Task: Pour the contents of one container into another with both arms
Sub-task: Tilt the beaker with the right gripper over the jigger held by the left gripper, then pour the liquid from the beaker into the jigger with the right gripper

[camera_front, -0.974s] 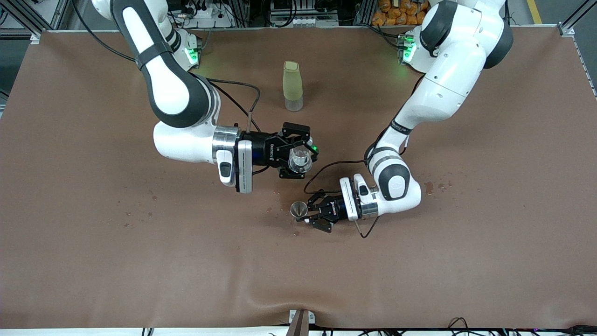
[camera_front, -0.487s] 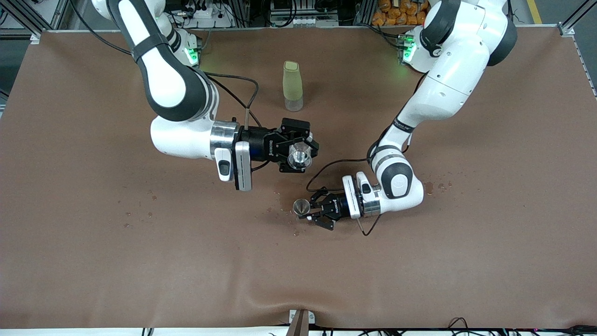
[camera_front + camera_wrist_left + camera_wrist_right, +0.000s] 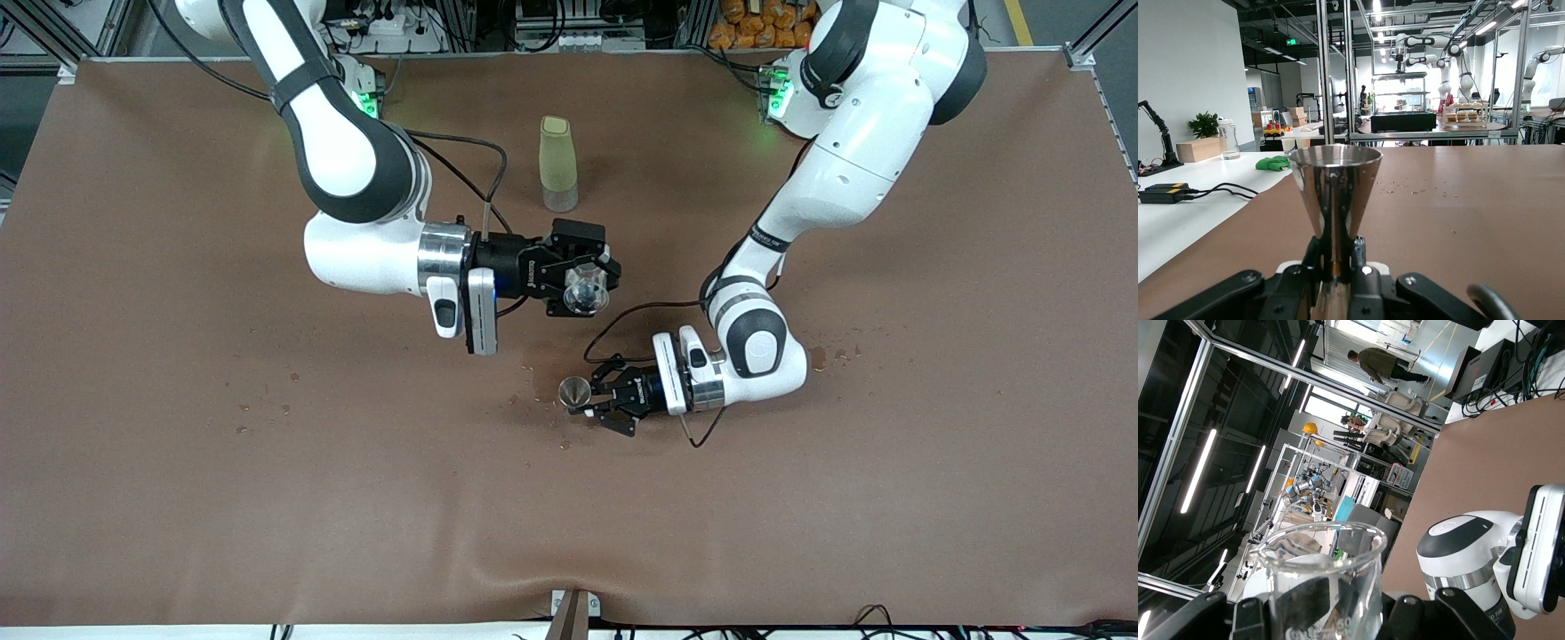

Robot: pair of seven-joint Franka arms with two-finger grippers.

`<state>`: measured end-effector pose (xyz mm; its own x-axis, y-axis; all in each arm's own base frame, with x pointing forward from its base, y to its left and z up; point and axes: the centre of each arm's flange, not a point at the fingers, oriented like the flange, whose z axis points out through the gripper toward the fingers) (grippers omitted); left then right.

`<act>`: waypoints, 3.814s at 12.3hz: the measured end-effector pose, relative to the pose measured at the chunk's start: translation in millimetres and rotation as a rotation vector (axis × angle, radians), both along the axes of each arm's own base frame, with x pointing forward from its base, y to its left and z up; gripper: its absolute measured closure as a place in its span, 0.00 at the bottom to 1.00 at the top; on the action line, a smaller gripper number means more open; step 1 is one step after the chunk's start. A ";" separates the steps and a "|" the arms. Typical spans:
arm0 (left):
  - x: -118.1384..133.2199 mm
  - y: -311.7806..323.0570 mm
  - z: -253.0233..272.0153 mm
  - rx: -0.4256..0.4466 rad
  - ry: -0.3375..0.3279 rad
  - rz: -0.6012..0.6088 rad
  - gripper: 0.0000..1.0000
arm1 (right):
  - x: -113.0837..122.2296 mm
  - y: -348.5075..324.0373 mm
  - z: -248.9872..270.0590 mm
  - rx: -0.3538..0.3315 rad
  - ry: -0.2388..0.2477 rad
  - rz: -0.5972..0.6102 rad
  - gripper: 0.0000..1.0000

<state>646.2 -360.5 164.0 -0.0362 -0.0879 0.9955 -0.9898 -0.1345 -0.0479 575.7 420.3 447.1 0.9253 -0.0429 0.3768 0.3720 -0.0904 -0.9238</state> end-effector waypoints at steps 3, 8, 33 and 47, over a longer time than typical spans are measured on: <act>-1.1 1.7 -1.3 -0.002 0.001 -0.013 0.80 | 0.0 -0.1 0.0 0.004 0.055 -0.004 0.85; 0.5 11.2 1.1 0.007 0.015 -0.020 0.80 | 0.0 -0.1 1.1 0.013 0.155 -0.011 0.85; -0.6 20.6 9.6 -0.015 0.031 -0.041 0.80 | 28.6 7.3 12.5 0.107 0.287 -0.057 0.85; 1.2 27.5 9.3 -0.011 0.033 -0.058 0.80 | 44.0 12.8 9.8 0.181 0.365 -0.081 0.85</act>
<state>647.4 -333.0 173.3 -0.0084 -0.0755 0.9971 -0.9969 -0.0772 -0.0143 619.7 433.2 456.9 0.9877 -0.1564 0.0039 0.0151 0.0703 -0.9974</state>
